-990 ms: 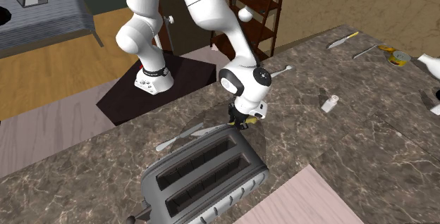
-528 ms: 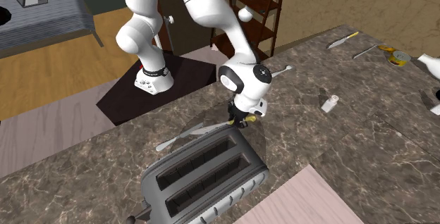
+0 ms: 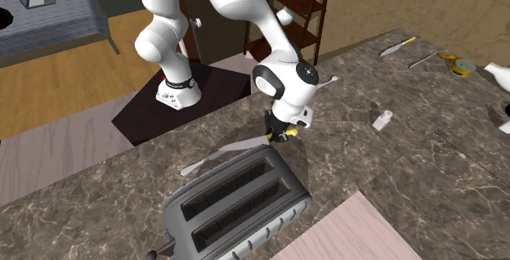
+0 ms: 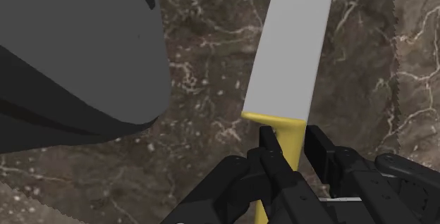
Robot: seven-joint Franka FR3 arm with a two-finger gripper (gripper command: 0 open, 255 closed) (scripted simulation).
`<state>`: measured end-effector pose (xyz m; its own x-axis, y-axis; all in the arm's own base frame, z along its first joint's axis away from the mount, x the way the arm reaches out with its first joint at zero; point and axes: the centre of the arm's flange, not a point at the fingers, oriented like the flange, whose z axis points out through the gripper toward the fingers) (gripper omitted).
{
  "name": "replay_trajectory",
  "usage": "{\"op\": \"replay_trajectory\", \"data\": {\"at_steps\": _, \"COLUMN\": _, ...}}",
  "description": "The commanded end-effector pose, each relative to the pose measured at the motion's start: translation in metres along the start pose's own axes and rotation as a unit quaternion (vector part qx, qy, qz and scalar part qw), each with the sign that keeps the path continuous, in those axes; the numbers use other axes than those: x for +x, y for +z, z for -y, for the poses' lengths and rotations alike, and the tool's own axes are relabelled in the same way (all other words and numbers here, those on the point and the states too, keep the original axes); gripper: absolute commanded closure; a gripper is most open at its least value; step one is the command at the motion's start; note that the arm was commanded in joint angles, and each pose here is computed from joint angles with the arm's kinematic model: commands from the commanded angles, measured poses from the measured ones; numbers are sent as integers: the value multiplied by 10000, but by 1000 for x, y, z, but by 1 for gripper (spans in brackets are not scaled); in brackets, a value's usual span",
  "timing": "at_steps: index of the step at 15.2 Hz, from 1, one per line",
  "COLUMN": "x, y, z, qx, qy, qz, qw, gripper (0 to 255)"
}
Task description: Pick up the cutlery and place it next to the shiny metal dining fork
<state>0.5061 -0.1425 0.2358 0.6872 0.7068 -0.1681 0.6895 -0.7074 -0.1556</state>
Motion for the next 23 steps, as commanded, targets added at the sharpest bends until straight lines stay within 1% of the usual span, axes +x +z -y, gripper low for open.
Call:
{"op": "replay_trajectory", "data": {"at_steps": 1, "x": -2, "y": -11, "z": 2, "qx": 2, "qy": 0, "qz": 1, "qw": 10000, "gripper": 255}}
{"op": "replay_trajectory", "data": {"at_steps": 7, "x": -7, "y": -39, "z": 6, "qx": 2, "qy": 0, "qz": 1, "qw": 10000, "gripper": 255}}
{"op": "replay_trajectory", "data": {"at_steps": 23, "x": 113, "y": -32, "z": 180, "qx": 2, "qy": 0, "qz": 1, "qw": 10000, "gripper": 255}}
